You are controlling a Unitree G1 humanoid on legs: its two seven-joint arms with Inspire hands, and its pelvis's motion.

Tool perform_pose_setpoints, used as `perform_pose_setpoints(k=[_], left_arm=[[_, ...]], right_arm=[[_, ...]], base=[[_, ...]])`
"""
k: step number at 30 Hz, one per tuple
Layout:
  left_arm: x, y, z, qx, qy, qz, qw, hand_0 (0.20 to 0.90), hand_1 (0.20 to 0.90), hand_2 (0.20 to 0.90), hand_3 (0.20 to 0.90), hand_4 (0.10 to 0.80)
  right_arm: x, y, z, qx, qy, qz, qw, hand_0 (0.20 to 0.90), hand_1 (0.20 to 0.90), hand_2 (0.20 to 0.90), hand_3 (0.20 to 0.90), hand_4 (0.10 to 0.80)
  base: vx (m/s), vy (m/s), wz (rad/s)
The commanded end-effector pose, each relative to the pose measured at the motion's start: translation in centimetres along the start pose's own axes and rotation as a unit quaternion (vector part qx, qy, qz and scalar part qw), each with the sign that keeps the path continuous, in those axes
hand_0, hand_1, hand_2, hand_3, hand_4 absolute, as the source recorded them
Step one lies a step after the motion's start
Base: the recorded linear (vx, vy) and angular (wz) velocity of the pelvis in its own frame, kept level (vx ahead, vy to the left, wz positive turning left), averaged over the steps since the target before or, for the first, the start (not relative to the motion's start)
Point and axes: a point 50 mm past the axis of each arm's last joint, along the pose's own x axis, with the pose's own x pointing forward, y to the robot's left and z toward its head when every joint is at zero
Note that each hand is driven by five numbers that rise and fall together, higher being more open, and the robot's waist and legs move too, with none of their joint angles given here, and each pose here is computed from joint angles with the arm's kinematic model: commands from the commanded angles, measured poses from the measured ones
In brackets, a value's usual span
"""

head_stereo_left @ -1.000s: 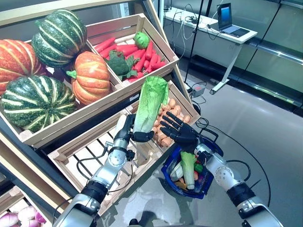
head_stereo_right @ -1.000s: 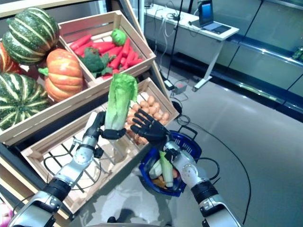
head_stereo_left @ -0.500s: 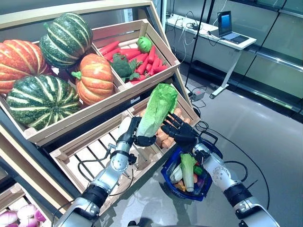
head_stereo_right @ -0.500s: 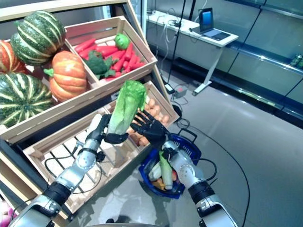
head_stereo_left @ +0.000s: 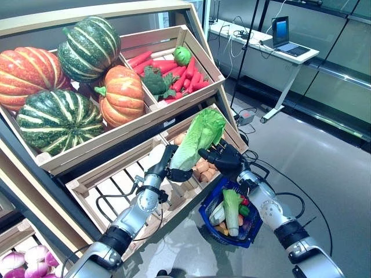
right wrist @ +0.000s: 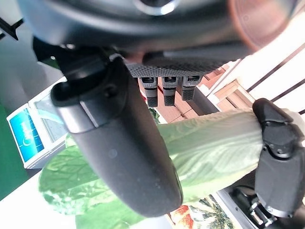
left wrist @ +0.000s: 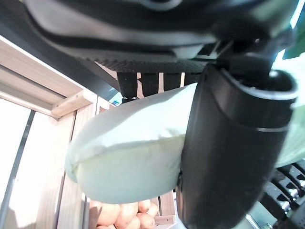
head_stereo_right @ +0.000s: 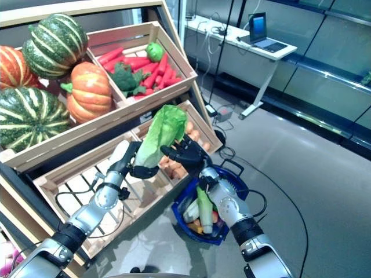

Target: Put vegetables into the basket

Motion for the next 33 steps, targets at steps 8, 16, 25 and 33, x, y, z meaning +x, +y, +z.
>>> perform_pose_setpoints(k=[8,16,25,33], left_arm=[[1.1,-0.4,6.1,0.032,-0.189,-0.008,0.982,0.3,0.3,0.3,0.3,0.4],[0.6,-1.8,7.1,0.055,-0.229,-0.048,0.971,0.3,0.3,0.3,0.3,0.4],[-0.9,-5.5,7.6,-0.085,-0.204,-0.221,0.95,0.3,0.3,0.3,0.3,0.4],[-2.0,-8.0,7.3,-0.094,-0.17,-0.355,0.914,0.3,0.3,0.3,0.3,0.4]], right_arm=[[3.4,5.1,7.4,0.007,-0.149,0.116,0.982,0.9,0.9,0.9,0.9,0.8],[3.9,5.9,7.0,0.067,-0.152,0.146,0.975,0.9,0.9,0.9,0.9,0.8],[4.0,8.1,6.5,0.151,-0.163,0.245,0.944,0.9,0.9,0.9,0.9,0.8],[4.1,8.9,6.7,0.134,-0.161,0.282,0.936,0.9,0.9,0.9,0.9,0.8]], base=[[0.0,0.0,0.0],[0.0,0.0,0.0],[0.0,0.0,0.0],[0.0,0.0,0.0]])
